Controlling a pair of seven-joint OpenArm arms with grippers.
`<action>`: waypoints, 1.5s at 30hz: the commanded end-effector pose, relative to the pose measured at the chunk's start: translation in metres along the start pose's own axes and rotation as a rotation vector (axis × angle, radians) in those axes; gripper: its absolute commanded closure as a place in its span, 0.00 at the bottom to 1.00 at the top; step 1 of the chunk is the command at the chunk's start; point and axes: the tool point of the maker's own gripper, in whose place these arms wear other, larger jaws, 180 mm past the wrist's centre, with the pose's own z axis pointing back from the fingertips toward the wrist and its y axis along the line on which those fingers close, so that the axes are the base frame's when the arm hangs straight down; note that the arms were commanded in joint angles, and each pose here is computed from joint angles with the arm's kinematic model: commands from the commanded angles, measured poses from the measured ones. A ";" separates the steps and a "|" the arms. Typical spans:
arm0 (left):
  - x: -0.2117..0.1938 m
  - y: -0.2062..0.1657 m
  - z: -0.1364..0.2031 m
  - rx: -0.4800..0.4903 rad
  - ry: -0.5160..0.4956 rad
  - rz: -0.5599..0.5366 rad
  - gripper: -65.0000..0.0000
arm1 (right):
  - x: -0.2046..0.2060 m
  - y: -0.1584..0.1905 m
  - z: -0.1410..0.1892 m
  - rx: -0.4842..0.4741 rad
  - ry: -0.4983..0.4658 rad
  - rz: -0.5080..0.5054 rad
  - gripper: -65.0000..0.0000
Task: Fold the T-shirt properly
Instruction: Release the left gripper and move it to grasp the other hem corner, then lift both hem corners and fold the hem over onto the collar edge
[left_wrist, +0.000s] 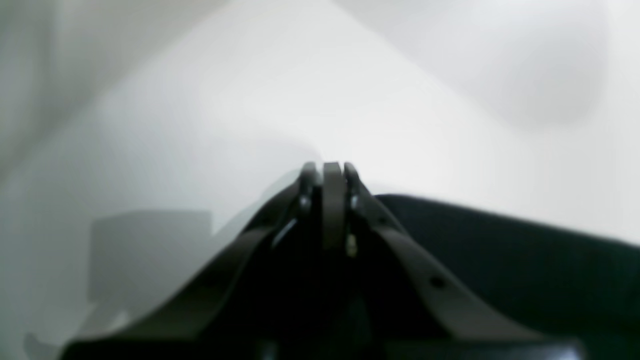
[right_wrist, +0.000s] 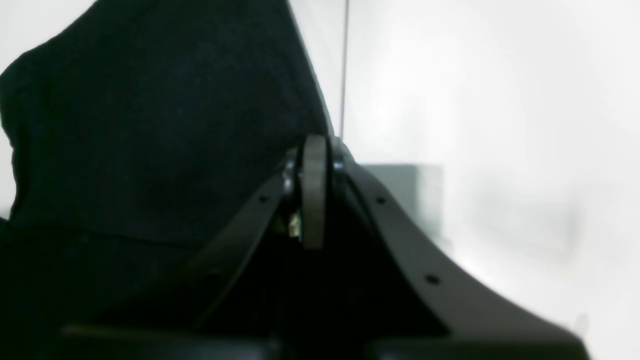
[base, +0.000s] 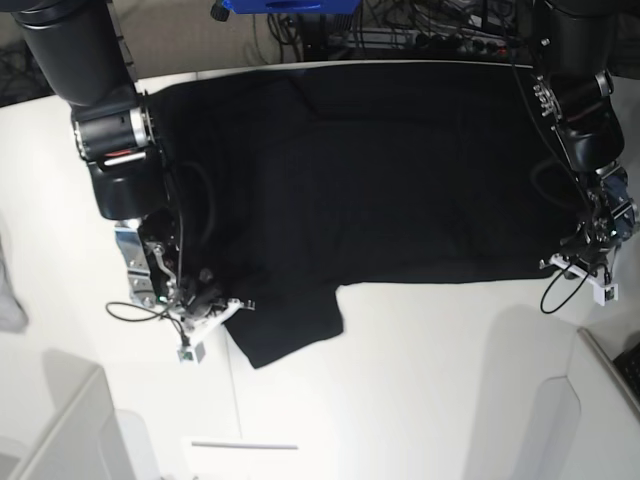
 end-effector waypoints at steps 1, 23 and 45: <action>0.024 0.009 0.009 0.023 -0.034 -0.027 1.00 | 0.029 0.002 0.006 0.006 -0.067 0.005 1.00; 0.047 -0.029 0.085 -0.058 -0.197 -0.175 1.00 | 0.050 -0.010 0.050 -0.040 -0.212 0.051 1.00; 0.034 -0.037 0.145 -0.078 -0.190 -0.246 1.00 | 0.029 -0.028 0.094 -0.041 -0.236 -0.034 1.00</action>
